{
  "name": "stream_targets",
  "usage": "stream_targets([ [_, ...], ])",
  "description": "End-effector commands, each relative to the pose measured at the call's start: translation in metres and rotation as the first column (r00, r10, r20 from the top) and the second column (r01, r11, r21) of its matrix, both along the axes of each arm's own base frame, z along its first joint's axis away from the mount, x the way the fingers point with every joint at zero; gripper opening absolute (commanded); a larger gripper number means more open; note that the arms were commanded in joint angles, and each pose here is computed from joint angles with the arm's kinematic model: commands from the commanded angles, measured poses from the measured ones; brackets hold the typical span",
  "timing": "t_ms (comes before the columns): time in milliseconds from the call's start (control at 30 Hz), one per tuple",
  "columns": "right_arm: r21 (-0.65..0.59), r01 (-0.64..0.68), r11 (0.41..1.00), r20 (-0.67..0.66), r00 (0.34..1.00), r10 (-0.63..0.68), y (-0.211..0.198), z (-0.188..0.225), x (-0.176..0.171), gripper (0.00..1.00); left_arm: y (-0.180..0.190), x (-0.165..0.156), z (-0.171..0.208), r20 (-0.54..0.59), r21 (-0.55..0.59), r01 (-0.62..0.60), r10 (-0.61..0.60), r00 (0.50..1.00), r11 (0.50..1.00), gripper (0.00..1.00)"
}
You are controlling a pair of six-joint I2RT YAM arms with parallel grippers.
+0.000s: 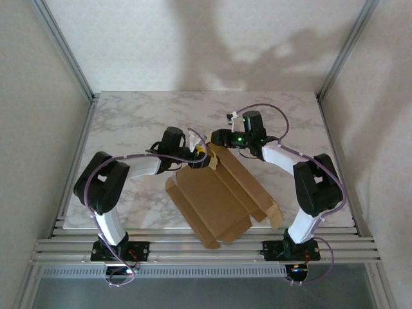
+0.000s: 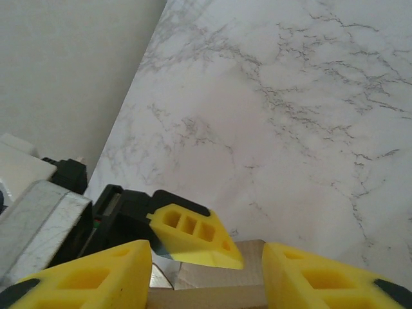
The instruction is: Fold the paper box
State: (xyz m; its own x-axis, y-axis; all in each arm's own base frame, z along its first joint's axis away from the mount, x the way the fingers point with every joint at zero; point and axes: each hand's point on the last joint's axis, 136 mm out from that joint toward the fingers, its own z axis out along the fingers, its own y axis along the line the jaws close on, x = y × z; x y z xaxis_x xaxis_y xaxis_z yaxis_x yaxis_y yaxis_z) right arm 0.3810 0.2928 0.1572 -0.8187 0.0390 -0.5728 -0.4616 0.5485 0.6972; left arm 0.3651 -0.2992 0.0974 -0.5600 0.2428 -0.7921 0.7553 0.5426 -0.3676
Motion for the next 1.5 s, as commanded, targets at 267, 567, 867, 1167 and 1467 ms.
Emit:
stream_targets([
  [267, 0.011, -0.026, 1.000, -0.123, 0.992, 0.027, 0.001, -0.020, -0.009, 0.43, -0.011, 0.031, -0.005, 0.062, 0.012, -0.095, 0.094, 0.994, 0.995, 0.42],
  [567, 0.029, -0.025, 0.999, -0.142, 0.989, 0.029, 0.001, -0.020, -0.010, 0.42, -0.010, 0.043, -0.001, 0.096, 0.023, -0.198, 0.195, 0.976, 0.980, 0.25],
  [867, 0.021, -0.014, 1.000, -0.158, 0.987, 0.018, -0.001, -0.027, -0.012, 0.39, -0.006, 0.046, 0.003, 0.138, 0.043, -0.302, 0.293, 0.946, 0.952, 0.16],
  [1167, 0.023, -0.003, 1.000, -0.177, 0.984, 0.007, -0.002, -0.023, -0.010, 0.43, -0.013, 0.037, 0.010, 0.124, 0.001, -0.290, 0.287, 0.950, 0.957, 0.25],
  [1467, 0.017, 0.020, 1.000, -0.159, 0.987, -0.017, -0.015, 0.002, -0.004, 0.53, -0.014, 0.027, 0.010, 0.102, -0.007, -0.258, 0.257, 0.961, 0.966, 0.29],
])
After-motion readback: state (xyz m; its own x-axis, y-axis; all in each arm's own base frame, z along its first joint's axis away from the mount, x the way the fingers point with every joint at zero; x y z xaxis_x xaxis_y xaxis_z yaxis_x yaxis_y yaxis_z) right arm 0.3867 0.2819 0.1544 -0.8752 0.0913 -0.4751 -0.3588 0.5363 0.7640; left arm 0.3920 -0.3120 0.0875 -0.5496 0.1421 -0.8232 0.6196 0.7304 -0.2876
